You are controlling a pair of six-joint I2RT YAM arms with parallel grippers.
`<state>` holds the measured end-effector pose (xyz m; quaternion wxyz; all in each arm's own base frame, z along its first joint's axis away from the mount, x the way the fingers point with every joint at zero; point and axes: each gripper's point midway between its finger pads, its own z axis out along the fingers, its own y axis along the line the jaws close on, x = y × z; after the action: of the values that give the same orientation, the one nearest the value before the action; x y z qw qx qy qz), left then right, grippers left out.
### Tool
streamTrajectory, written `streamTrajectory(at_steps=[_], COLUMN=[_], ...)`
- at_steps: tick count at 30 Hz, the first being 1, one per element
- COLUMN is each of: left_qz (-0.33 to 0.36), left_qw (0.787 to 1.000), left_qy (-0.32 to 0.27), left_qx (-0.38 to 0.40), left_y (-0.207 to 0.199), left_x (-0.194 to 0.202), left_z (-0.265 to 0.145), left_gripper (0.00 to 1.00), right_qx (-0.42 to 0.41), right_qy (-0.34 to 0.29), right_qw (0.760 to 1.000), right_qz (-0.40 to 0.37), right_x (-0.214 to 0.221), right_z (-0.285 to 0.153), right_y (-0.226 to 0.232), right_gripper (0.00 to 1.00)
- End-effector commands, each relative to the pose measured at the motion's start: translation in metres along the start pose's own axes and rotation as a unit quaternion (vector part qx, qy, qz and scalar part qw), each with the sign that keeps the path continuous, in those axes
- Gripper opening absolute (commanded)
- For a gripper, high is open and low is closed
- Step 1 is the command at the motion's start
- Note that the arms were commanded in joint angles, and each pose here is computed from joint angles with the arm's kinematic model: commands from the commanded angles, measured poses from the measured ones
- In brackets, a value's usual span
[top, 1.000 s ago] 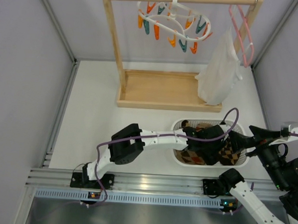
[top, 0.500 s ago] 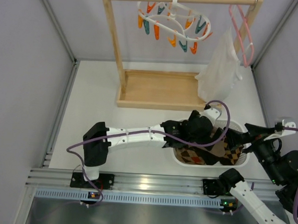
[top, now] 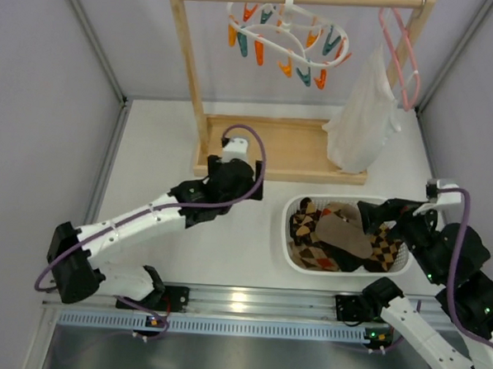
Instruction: Remove the socks clipped to the hanger
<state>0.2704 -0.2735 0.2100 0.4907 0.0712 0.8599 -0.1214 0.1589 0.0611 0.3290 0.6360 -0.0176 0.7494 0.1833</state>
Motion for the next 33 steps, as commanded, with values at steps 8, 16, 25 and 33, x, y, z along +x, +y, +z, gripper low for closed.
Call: streamTrajectory(at_steps=[8,16,25,33], left_qz=[-0.092,-0.047,-0.032,-0.047], left_qw=[0.982,0.985,0.976,0.966], left_qy=[-0.02,-0.103,-0.175,-0.235], left_qx=[-0.164,-0.13,-0.129,-0.093], left_y=[0.163,0.185,0.204,0.197], left_x=[-0.037,-0.07,-0.063,-0.072], left_z=[-0.073,-0.17,-0.197,-0.194], left_gripper=[0.98,0.98,0.98,0.98], right_qx=[0.11,0.132,0.142,0.144], right_qy=[0.052,0.037,0.008,-0.001], right_qw=[0.99,0.986,0.986,0.986], right_qz=[-0.066,-0.092,-0.087,-0.088], right_x=[0.035,0.022,0.008,0.008], right_z=[0.044,0.019,-0.005,-0.001], right_y=[-0.036,-0.05,-0.058,-0.059], right_gripper=[0.99,0.99,1.0,0.99])
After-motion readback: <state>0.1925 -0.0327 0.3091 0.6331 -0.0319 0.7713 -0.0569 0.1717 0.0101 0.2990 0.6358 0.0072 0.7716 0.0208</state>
